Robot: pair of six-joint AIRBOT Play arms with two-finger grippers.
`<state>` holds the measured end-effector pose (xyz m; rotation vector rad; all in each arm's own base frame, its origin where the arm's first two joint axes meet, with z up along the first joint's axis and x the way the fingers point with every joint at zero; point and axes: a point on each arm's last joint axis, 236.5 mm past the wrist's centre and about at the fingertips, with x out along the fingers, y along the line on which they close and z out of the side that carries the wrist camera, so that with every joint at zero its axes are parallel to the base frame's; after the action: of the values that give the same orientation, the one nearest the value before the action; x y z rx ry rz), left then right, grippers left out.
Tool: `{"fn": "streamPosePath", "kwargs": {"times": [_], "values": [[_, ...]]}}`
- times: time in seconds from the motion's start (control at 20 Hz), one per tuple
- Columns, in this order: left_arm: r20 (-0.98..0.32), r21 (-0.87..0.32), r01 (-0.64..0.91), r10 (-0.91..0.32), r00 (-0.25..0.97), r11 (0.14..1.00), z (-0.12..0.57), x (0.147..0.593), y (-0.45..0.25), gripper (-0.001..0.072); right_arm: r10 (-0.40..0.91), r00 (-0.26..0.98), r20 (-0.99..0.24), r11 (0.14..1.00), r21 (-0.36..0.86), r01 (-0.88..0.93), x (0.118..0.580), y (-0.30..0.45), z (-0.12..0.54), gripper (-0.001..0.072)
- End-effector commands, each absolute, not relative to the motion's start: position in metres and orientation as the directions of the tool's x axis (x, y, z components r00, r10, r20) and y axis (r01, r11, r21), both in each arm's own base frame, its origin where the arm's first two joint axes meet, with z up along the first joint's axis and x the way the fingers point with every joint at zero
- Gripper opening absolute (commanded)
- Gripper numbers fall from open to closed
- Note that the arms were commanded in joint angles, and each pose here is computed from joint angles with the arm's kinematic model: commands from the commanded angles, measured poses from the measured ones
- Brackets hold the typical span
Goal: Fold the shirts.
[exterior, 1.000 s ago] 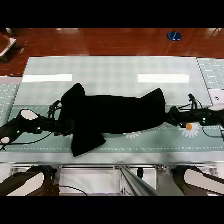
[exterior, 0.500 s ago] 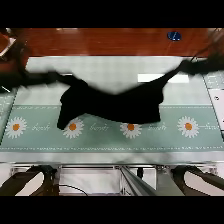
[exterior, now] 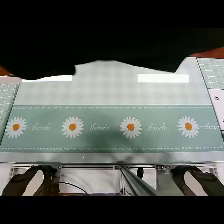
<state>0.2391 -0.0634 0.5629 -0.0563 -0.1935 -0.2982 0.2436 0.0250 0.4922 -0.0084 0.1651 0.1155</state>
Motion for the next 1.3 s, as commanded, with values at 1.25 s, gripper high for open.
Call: {"fn": "streamPosePath", "kwargs": {"times": [1.25], "values": [[-0.573,-0.407,0.175,-0.4,0.716,0.897,0.102,0.519,-0.112,0.002,0.288,0.541,-0.79,0.928,0.37,0.047,0.497,0.005,0.053,0.0031]]}}
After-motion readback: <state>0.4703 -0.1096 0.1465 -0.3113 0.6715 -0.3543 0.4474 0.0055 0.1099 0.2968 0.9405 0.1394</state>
